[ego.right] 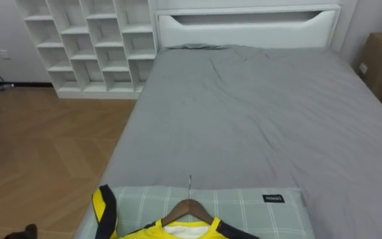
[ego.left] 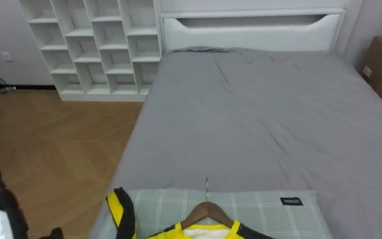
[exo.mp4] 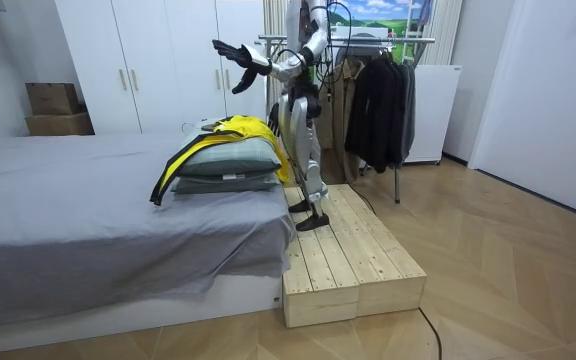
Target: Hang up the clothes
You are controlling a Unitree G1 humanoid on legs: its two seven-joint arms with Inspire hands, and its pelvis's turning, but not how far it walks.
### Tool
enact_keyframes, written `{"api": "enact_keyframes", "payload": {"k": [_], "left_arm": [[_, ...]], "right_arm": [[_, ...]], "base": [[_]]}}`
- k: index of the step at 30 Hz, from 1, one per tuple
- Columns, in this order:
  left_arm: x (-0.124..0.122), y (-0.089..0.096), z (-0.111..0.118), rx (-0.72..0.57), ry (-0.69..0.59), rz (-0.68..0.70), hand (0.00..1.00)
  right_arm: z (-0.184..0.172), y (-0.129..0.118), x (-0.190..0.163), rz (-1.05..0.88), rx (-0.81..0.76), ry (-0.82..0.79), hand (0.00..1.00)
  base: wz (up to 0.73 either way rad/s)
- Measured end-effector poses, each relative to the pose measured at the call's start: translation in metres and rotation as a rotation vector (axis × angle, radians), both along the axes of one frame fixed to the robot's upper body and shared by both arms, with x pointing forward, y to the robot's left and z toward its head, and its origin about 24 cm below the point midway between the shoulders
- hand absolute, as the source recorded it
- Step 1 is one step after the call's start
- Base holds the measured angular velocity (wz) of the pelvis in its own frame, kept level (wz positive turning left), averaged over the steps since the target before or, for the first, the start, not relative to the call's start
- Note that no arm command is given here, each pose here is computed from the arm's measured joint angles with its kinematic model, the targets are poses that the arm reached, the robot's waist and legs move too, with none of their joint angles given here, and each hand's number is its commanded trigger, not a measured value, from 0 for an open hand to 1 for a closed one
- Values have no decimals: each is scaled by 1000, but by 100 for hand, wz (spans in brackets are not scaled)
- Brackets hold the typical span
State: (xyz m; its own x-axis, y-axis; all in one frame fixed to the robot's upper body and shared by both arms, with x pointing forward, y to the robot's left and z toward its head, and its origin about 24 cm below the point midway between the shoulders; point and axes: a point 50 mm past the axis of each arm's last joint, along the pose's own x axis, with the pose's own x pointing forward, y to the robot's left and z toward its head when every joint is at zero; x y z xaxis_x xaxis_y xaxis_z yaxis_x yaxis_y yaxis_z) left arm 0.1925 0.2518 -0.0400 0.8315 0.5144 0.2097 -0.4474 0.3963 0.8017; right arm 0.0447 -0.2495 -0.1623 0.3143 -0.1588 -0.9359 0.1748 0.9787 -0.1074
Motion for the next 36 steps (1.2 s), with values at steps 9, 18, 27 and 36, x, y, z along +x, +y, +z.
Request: {"api": "enact_keyframes", "payload": {"k": [9,18,27,36], "left_arm": [[2,-8,-4,19,69,-53,0],[14,-21,3,0,73,-147,0],[17,-35,-3,-23,149,-245,0],[24,-55,-6,6,209,-361,0]], "right_arm": [[-1,2,-3,-47,42,7,0],[-3,2,-7,-71,82,22,0],[-1,-3,-4,-58,85,15,0],[-1,-3,-3,-55,86,11,0]], "base": [[-1],[0],[-1],[0]]}}
